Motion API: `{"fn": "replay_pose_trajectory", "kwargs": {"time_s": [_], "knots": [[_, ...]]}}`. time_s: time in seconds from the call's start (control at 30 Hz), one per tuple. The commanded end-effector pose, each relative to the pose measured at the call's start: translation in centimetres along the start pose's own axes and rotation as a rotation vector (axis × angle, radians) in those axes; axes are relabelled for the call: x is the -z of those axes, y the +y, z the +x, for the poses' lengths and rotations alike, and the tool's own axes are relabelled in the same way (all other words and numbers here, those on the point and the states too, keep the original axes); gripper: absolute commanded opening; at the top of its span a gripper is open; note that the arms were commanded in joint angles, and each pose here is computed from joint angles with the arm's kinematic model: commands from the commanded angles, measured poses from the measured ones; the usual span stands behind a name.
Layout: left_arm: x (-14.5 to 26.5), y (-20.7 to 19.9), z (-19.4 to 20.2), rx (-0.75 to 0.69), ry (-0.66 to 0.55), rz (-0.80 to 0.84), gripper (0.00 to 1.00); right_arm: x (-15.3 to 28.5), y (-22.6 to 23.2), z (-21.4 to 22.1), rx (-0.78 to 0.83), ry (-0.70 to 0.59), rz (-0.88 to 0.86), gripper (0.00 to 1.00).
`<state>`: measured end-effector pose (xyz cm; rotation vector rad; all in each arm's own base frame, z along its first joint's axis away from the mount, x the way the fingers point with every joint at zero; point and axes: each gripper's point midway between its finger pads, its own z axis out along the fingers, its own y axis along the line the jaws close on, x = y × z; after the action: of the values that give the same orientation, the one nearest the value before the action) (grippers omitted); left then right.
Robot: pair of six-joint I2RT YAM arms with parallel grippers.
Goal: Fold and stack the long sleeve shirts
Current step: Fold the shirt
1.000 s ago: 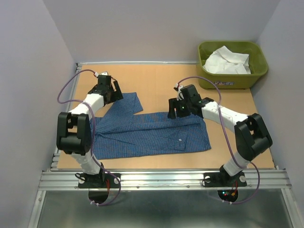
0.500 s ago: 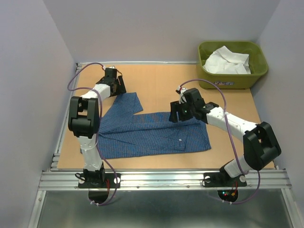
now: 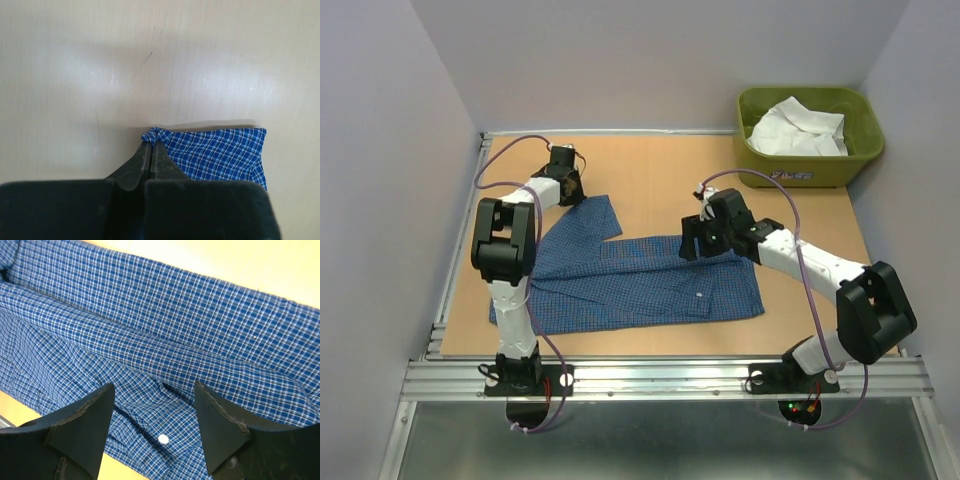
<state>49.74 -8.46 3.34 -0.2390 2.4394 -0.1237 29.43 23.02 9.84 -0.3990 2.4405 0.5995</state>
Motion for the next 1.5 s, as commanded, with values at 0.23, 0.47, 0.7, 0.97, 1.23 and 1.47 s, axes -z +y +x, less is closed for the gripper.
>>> {"fn": "replay_pose_trajectory", "kwargs": {"time_s": [0.23, 0.47, 0.7, 0.97, 1.23, 1.47], "knots": [[15.7, -5.4, -5.6, -0.032, -0.232, 0.242, 0.0, 1.6, -1.4, -2.5, 0.011, -0.134, 0.114, 0.7], [23.6, -4.6, 1.0, 0.012, -0.15, 0.357, 0.0, 2.3, -2.3, -4.2, 0.015, -0.188, 0.183, 0.7], [28.5, -2.5, 10.4, 0.08, -0.026, 0.433, 0.0, 1.4, -1.6, -6.5, 0.021, -0.197, 0.172, 0.7], [31.3, -2.0, 16.2, 0.181, 0.039, 0.529, 0.0, -2.1, -1.8, -5.7, 0.003, -0.107, 0.161, 0.69], [31.2, -1.7, 18.0, 0.189, 0.066, 0.539, 0.0, -4.2, -2.1, -2.4, -0.021, 0.013, 0.143, 0.67], [31.4, -1.3, 18.6, 0.166, 0.082, 0.529, 0.0, -4.7, -2.8, -0.1, 0.004, 0.089, 0.148, 0.67]]}}
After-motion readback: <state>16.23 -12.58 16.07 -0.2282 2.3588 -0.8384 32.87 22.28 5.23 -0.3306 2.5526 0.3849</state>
